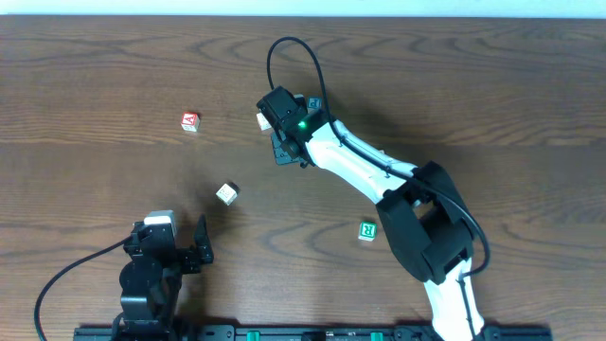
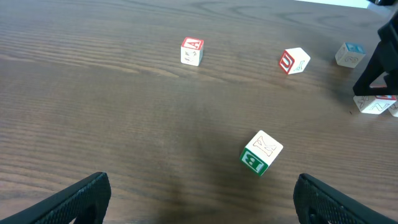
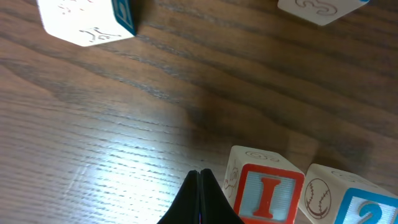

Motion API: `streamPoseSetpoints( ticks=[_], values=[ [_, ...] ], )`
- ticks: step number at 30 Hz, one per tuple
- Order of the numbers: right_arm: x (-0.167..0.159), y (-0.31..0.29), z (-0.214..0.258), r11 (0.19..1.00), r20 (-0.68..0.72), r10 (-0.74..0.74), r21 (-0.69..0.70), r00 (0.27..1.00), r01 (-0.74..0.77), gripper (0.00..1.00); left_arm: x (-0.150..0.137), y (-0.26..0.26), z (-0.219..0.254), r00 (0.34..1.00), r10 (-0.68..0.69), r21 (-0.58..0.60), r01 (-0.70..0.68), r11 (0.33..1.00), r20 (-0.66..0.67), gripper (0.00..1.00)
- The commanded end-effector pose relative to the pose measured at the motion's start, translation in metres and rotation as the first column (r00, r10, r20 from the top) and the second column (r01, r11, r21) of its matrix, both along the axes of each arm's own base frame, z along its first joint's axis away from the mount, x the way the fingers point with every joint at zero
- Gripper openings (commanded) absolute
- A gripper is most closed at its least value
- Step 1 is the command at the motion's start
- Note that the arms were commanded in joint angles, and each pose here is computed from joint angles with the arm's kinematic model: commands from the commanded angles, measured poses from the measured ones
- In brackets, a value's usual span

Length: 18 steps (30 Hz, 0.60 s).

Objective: Spell out Ai2

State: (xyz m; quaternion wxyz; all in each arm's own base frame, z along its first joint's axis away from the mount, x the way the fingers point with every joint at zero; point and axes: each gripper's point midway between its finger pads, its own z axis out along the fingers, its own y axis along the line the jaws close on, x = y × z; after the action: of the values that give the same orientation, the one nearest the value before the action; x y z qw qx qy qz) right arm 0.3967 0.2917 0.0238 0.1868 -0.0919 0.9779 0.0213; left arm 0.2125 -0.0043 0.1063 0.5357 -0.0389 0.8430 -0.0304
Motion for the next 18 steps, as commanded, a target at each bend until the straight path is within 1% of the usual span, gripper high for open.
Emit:
streamPoseSetpoints(
  ticks=[1,18],
  values=[
    [0.002,-0.001,-0.006,0.999,0.006,0.011,-0.03,1.0,-0.011,0.01,0.0,0.001,-0.006,1.0,0.001,0.002,-0.001,1.0,-0.01,0.95],
    [0.008,-0.019,-0.007,0.997,0.008,-0.018,-0.072,1.0,0.018,0.02,0.0,0.001,-0.006,1.0,0.001,0.002,-0.001,1.0,-0.01,0.95]
  ],
)
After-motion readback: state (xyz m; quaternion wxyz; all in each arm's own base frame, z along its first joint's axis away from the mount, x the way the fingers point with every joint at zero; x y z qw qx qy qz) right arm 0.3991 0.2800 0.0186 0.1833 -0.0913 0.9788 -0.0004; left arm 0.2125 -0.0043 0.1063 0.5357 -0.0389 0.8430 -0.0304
